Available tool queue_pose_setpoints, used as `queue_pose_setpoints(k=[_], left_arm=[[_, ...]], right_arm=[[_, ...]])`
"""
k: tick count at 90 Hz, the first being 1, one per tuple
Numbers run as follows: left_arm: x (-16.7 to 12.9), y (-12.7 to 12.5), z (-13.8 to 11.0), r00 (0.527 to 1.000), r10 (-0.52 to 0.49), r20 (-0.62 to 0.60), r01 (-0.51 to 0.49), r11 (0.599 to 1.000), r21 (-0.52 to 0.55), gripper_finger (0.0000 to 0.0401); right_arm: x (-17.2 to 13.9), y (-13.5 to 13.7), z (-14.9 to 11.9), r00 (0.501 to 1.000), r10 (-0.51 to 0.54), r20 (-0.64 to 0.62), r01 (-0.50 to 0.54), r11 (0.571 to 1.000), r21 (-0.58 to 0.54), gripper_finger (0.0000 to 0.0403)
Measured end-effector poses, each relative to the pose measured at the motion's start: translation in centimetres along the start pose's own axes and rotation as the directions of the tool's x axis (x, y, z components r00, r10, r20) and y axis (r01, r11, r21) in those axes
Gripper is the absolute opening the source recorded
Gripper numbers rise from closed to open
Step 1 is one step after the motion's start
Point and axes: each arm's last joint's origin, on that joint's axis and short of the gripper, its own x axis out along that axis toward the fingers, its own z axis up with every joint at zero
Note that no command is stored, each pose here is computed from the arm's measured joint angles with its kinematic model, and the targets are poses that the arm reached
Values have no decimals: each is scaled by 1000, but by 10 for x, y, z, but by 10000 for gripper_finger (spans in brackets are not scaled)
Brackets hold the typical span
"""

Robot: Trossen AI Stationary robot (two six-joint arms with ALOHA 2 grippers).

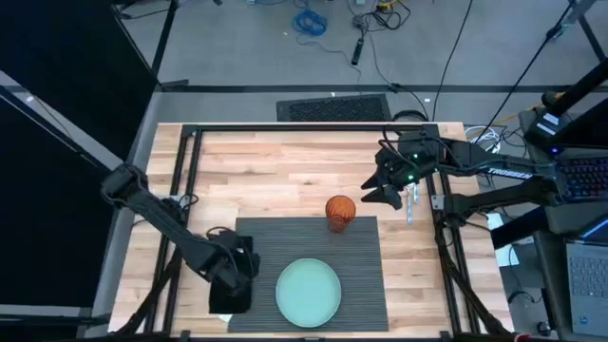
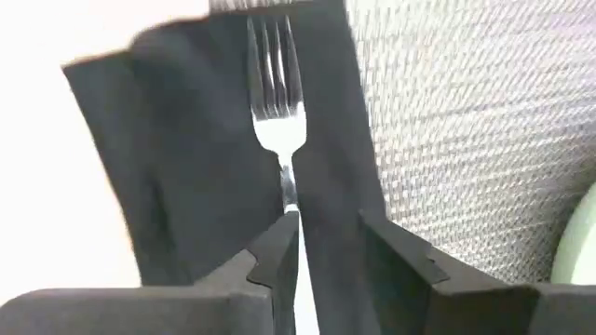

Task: Set table place
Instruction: Put the blue knife on the gray mat to the right of the green plate

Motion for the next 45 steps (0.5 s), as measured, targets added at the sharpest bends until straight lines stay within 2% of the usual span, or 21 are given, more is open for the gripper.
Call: queue_pose_setpoints(k=[12, 22, 32, 45], left_arm=[[-21, 5, 10, 998, -16, 61, 14, 999, 32, 94], [-36, 7, 18, 985, -111, 130, 99, 990, 99, 94], [-47, 7, 25, 946, -229, 228, 197, 968, 157, 94], [-58, 8, 38, 880, -322, 349, 249, 939, 238, 94]], right_arm=[[0, 0, 2, 999, -12, 31, 13, 1000, -11, 254], [0, -1, 3, 997, -50, 56, 50, 999, -8, 254], [0, -1, 4, 994, -82, 72, 82, 997, 6, 254], [0, -1, 4, 994, -81, 72, 72, 990, 120, 254]])
